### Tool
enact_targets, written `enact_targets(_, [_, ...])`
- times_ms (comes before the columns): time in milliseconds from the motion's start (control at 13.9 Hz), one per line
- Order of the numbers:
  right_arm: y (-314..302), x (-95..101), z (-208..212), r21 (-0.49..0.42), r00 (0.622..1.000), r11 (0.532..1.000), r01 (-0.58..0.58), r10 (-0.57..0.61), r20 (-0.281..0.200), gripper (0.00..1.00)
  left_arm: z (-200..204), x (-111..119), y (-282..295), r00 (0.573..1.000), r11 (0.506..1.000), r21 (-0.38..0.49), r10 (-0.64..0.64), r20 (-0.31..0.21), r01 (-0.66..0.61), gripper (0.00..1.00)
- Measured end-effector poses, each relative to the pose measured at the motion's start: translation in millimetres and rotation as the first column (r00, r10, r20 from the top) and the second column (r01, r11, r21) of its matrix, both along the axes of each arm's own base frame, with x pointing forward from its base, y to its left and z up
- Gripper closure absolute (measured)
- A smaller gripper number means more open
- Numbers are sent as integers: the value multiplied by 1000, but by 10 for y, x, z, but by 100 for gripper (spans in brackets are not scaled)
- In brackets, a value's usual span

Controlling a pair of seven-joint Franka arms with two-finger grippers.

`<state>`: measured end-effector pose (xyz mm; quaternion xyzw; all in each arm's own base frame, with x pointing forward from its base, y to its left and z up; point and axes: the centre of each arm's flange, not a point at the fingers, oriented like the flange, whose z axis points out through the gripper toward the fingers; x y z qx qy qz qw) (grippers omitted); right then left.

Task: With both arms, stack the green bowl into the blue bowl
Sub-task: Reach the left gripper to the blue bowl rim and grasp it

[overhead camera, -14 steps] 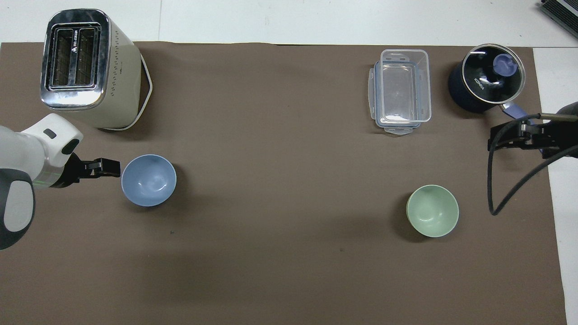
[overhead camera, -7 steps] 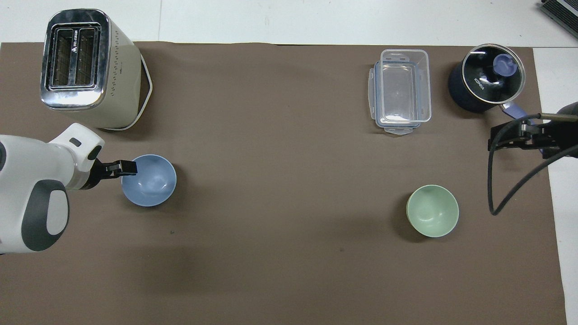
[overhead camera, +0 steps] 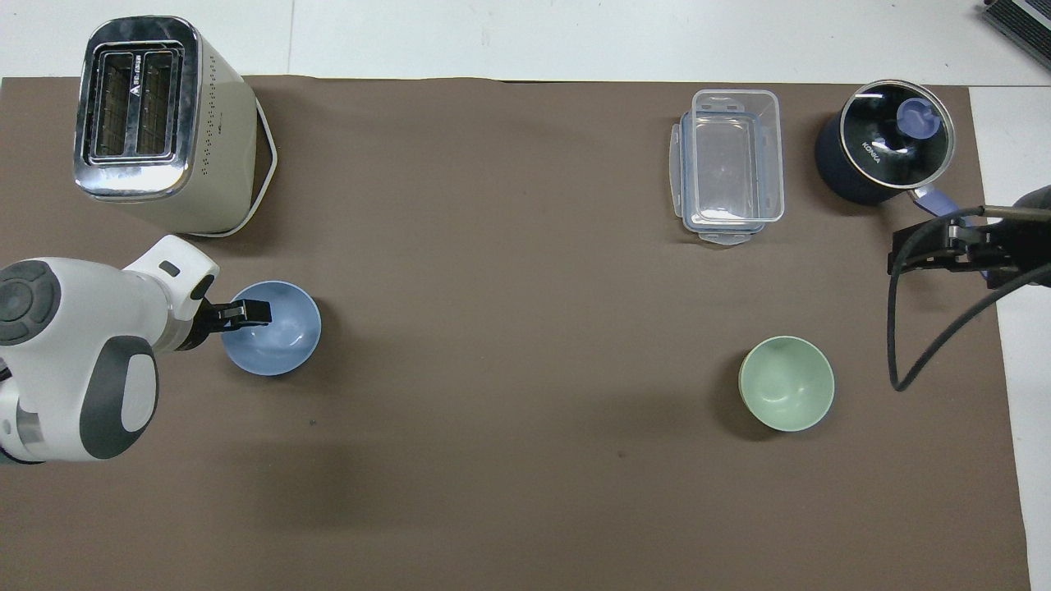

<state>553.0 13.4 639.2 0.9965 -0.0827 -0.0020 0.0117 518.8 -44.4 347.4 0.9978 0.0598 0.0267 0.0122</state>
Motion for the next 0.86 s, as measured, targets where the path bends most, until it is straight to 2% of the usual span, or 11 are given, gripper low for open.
enact_targets(288, [0,0,0,0,1000,1000,0,0,0,0,-165,7,20,1000,1000,-1,29,2,-29,0])
enact_targets(432, [0,0,0,0,1000,1000,0,0,0,0,-180,8,38,999,999,-1,39,2,-39,22])
enact_targets(505, [0,0,0,0,1000,1000,0,0,0,0,-183,7,41,999,999,-1,39,1,-39,37])
enact_targets(577, [0,0,0,0,1000,1000,0,0,0,0,-184,6,42,999,999,-1,40,1,-40,48])
enact_targets(793, [0,0,0,0,1000,1000,0,0,0,0,-183,7,51,999,999,-1,41,1,-41,87])
enact_targets(865, [0,0,0,0,1000,1000,0,0,0,0,-160,17,49,999,999,-1,39,6,-39,95])
